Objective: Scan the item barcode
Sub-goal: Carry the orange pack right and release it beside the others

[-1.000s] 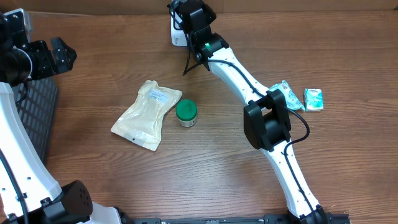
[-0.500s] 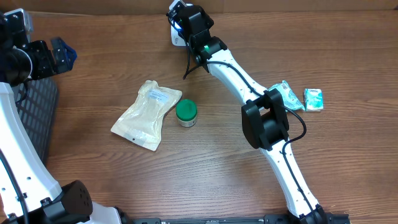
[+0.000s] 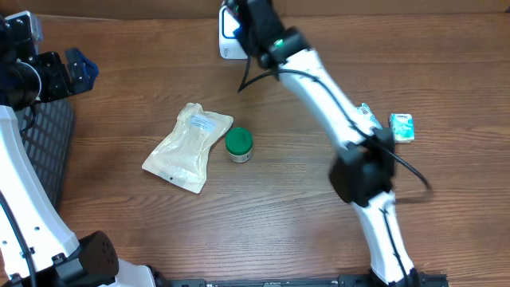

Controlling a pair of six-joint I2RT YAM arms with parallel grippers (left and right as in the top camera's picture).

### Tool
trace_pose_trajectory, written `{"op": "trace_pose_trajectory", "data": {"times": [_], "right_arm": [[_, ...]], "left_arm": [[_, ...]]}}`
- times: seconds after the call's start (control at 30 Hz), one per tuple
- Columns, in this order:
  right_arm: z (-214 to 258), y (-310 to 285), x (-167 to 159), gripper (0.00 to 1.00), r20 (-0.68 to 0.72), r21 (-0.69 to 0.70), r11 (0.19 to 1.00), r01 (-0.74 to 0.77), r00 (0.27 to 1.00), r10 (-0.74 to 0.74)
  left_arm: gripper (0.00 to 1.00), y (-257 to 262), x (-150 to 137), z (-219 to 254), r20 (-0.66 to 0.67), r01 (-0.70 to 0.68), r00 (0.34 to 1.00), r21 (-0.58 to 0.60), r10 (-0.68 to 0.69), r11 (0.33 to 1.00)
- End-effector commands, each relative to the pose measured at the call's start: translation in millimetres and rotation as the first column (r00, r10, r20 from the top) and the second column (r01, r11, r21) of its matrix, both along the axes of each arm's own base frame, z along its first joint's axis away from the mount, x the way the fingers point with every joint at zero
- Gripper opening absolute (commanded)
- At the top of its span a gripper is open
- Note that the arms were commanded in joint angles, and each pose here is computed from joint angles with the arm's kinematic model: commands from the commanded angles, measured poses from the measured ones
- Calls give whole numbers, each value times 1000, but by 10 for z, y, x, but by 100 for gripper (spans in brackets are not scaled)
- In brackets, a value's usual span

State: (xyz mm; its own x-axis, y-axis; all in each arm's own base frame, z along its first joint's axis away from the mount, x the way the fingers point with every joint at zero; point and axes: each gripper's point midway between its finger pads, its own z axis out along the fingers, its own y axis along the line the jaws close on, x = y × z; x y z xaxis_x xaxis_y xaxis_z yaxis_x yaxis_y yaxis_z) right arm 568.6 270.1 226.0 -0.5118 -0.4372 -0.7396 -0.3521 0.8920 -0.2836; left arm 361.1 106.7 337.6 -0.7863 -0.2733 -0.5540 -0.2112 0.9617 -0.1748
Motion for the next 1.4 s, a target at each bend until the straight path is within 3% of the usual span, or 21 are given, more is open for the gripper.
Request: {"op": "trace_pose_trajectory", "data": {"times": [0.0, 0.13, 0.27, 0.4, 0.57, 0.77, 1.03, 1.2, 1.27, 1.37], "right_arm": [[1274, -509, -679, 4, -11, 311, 928, 204, 977, -211], [1233, -1228, -1295, 4, -233, 283, 850, 444, 892, -388], [916, -1913, -1735, 4, -472, 178, 733, 656, 711, -521], [576, -2247, -1779, 4, -641, 165, 665, 729, 591, -489], [0, -2783, -1841, 4, -767, 78, 520, 851, 385, -514], [-701, -3081, -1924, 4, -845, 40, 464, 885, 278, -456], [-1280, -3140, -2016, 10, -859, 4, 450, 893, 234, -456], [-1393, -3149, -2006, 25, -855, 8, 450, 893, 240, -460], [-1388, -3156, -1964, 31, -849, 23, 452, 891, 257, -462], [-1265, -3122, -1886, 38, -840, 71, 545, 836, 344, -419]], "left_arm": [[100, -15, 17, -3, 0, 15, 1000, 10, -15, 1000], [100, -15, 17, -3, 0, 15, 1000, 10, -15, 1000], [100, -15, 17, -3, 0, 15, 1000, 10, -15, 1000], [100, -15, 17, -3, 0, 15, 1000, 10, -15, 1000], [99, -14, 17, -2, 0, 15, 1000, 10, -15, 1000], [100, -15, 17, -3, 0, 15, 1000, 10, -15, 1000], [100, -15, 17, -3, 0, 15, 1000, 10, -15, 1000], [100, -15, 17, -3, 0, 15, 1000, 10, -15, 1000], [100, -15, 17, -3, 0, 15, 1000, 10, -15, 1000], [100, -15, 17, -3, 0, 15, 1000, 10, -15, 1000]]}}
